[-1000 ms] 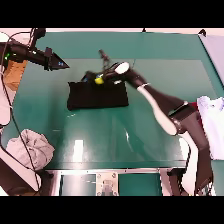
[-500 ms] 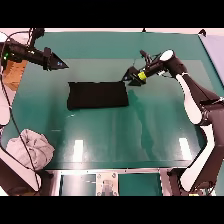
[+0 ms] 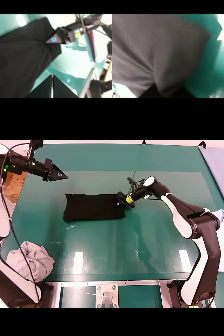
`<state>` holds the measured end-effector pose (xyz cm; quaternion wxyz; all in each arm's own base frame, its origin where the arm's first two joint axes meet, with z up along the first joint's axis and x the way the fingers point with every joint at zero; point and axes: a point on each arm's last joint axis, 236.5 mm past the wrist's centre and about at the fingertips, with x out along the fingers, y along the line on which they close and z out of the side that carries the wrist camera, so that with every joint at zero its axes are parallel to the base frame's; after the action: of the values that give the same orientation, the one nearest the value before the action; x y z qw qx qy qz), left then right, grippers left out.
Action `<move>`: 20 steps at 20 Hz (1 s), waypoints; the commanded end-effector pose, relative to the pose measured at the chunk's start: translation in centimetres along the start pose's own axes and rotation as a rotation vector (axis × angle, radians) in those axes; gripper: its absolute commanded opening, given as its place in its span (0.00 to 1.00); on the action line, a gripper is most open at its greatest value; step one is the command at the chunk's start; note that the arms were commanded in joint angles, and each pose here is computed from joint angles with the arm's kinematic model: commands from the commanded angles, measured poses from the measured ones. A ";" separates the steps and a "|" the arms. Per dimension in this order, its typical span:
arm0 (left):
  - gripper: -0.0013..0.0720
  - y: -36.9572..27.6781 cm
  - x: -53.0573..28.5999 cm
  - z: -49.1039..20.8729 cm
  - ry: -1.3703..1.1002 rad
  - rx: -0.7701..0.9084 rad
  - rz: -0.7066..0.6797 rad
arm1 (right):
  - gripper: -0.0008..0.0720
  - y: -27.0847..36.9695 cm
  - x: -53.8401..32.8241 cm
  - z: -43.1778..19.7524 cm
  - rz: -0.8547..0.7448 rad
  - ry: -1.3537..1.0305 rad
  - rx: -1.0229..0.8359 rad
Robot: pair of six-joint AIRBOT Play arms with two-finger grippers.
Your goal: Fold the shirts.
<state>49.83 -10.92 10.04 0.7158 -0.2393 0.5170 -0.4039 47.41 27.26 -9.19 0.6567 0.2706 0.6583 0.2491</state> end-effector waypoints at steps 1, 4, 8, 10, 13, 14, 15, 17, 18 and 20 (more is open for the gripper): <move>0.04 2.2 -0.2 0.0 0.000 -0.014 0.096 | 0.03 3.6 -1.0 1.4 0.083 -0.053 -0.034; 0.04 4.8 -0.7 -0.8 0.025 -0.039 0.229 | 0.03 7.1 -7.8 4.0 0.121 -0.155 -0.125; 0.04 6.8 -2.6 -2.5 0.076 0.003 0.481 | 0.03 9.0 -22.3 5.6 0.117 -0.374 -0.197; 0.04 7.1 -3.4 -3.0 0.089 0.033 0.580 | 0.03 8.1 -30.3 4.9 0.088 -0.497 -0.183; 0.04 5.8 -2.7 -4.5 0.128 0.047 0.582 | 0.03 4.7 -41.1 3.0 0.008 -0.684 -0.106; 0.04 5.6 -2.4 -5.0 0.139 0.044 0.577 | 0.03 2.8 -44.6 2.0 -0.033 -0.750 -0.063; 0.04 5.4 -1.9 -5.5 0.155 0.040 0.567 | 0.03 0.7 -47.5 1.0 -0.078 -0.803 -0.014; 0.04 5.2 -0.7 -6.8 0.191 0.026 0.554 | 0.03 -4.5 -52.6 -1.9 -0.176 -0.882 0.123; 0.04 5.2 0.0 -7.6 0.211 0.021 0.546 | 0.03 -7.2 -54.6 -3.7 -0.227 -0.901 0.195; 0.04 5.1 1.6 -9.2 0.264 0.012 0.529 | 0.03 -12.6 -57.4 -7.8 -0.329 -0.905 0.337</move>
<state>44.79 -7.54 3.54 0.7432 -0.0443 0.6272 -0.2287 44.97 -13.02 25.10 0.8722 0.3328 0.3584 0.0074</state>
